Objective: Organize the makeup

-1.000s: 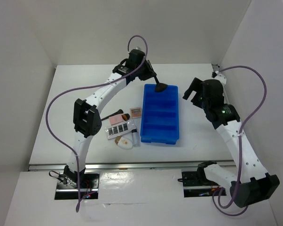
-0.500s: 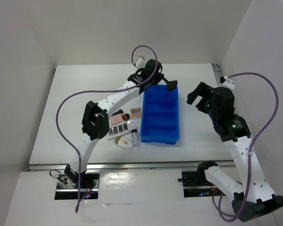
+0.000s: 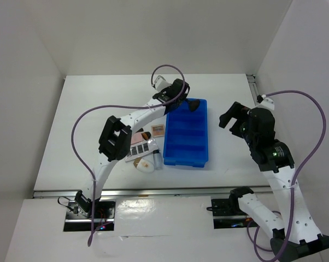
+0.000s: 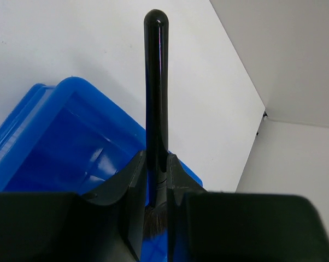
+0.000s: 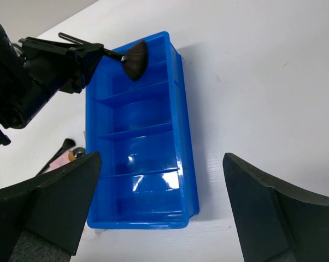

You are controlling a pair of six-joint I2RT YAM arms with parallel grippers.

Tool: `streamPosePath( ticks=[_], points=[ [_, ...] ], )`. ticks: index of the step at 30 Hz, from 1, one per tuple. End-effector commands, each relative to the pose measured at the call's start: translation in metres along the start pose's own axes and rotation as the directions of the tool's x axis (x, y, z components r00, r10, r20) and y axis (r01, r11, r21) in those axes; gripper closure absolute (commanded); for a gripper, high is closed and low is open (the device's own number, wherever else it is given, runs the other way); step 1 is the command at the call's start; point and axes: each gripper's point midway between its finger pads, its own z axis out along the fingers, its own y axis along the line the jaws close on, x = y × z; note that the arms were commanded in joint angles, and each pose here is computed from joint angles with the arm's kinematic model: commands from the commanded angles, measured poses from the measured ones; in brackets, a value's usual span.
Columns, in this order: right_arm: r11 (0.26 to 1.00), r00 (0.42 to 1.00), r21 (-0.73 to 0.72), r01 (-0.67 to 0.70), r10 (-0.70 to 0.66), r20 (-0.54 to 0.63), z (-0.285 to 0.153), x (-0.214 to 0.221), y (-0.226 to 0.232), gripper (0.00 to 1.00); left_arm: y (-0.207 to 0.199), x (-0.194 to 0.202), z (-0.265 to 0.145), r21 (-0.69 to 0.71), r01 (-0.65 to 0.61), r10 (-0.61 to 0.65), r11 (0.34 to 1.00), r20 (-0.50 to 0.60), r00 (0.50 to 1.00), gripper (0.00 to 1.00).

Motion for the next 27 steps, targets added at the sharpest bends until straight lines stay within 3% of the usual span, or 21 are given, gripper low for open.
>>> streamPosePath(
  ticks=[1,8,10,12,13,15,21,27],
  points=[
    [1.0,1.0,0.017,0.022,-0.022,-0.009,0.0,0.004,-0.005,0.0,0.001,-0.002,0.005,-0.001,0.039,-0.039,0.999,0.05,0.998,1.0],
    [0.999,0.999,0.031,0.038,-0.037,-0.033,0.006,0.01,-0.008,0.0,-0.006,0.008,-0.001,0.014,0.005,-0.006,1.0,0.045,0.999,0.78],
    [0.999,0.999,0.031,0.038,-0.037,-0.034,0.006,0.01,-0.008,0.0,-0.003,0.012,-0.003,0.006,-0.006,0.005,1.0,0.047,0.999,0.6],
    [0.999,0.999,0.031,0.038,-0.037,-0.034,0.006,0.01,-0.008,0.0,0.001,0.011,-0.001,-0.005,-0.022,0.023,1.0,0.056,0.998,0.48],
    [0.999,0.999,0.031,0.038,-0.037,-0.034,0.006,0.01,-0.008,0.0,0.003,0.017,-0.003,-0.003,-0.039,0.039,0.999,0.049,0.998,0.37],
    [0.999,0.999,0.031,0.038,-0.037,-0.034,0.006,0.01,-0.008,0.0,-0.003,0.017,-0.009,0.009,-0.047,0.047,0.999,0.061,0.997,0.31],
    [0.999,0.999,0.026,0.027,-0.026,-0.026,0.0,0.008,-0.008,0.0,-0.029,0.013,-0.039,0.076,-0.077,0.071,0.994,0.08,0.994,0.31],
    [0.999,0.999,0.017,0.027,-0.026,-0.031,-0.003,0.009,-0.007,0.0,-0.082,-0.013,-0.099,0.201,-0.23,0.195,0.952,0.179,0.964,0.36]
  ],
)
